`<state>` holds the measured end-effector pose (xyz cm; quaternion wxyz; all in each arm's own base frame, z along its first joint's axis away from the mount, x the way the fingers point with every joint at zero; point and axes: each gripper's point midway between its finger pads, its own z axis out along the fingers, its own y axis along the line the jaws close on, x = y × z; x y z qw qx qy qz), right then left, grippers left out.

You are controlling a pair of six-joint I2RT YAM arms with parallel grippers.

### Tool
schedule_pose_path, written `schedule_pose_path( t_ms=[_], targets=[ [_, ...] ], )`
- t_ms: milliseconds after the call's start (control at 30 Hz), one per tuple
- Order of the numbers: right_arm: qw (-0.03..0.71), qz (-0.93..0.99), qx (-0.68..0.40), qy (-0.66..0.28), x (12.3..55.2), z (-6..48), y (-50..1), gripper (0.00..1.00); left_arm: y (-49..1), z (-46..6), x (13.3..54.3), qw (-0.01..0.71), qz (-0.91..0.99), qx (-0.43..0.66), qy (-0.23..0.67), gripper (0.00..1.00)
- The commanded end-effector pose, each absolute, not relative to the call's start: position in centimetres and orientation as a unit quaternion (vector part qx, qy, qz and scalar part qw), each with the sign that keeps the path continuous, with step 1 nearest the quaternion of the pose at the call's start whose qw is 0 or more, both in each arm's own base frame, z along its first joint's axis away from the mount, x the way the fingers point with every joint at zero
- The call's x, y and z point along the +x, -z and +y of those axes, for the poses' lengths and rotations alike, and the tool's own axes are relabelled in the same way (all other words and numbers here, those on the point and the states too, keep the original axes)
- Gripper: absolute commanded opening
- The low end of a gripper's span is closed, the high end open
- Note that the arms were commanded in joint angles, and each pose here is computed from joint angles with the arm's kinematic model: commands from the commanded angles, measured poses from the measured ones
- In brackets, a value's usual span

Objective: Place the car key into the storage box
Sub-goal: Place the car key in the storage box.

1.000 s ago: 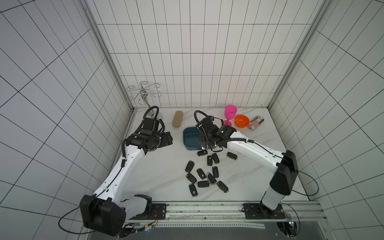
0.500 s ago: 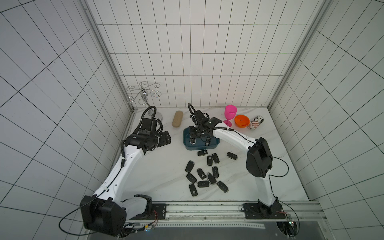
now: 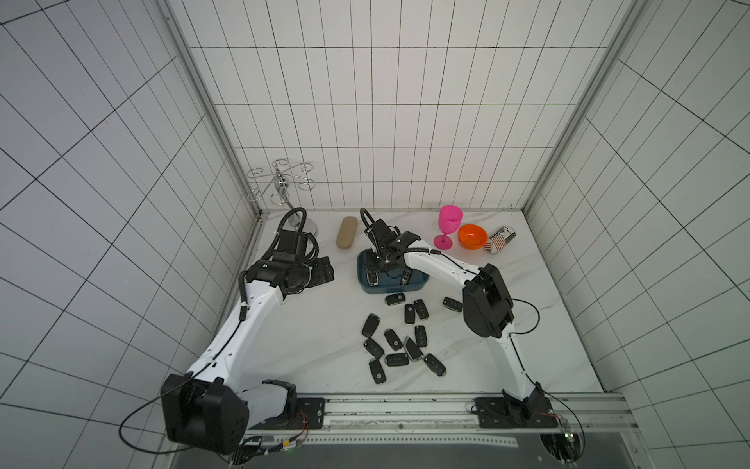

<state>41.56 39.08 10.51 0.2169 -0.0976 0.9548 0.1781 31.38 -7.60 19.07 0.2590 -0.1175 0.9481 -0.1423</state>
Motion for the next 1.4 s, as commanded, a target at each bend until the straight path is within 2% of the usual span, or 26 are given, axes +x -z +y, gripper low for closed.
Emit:
schedule_pose_path(
  t_ms=[0, 600, 900, 1367],
  targets=[
    [0.216, 0.959, -0.099, -0.153, 42.8, 38.3, -9.3, 0.0, -19.4, -7.7, 31.8, 0.26, 0.948, -0.113, 0.146, 0.88],
    [0.172, 0.97, -0.086, -0.145, 43.4, 38.1, -7.1, 0.0, -19.4, -7.9, 31.7, 0.257, 0.948, -0.109, 0.151, 0.88],
    [0.162, 0.973, -0.079, -0.144, 43.3, 37.7, -6.7, 0.17, -19.4, -7.9, 31.6, 0.257, 0.949, -0.108, 0.149, 0.88],
    [0.138, 0.971, -0.08, -0.179, 43.5, 37.9, -6.0, 0.3, -19.4, -7.9, 31.7, 0.258, 0.948, -0.108, 0.149, 0.88]
  ],
)
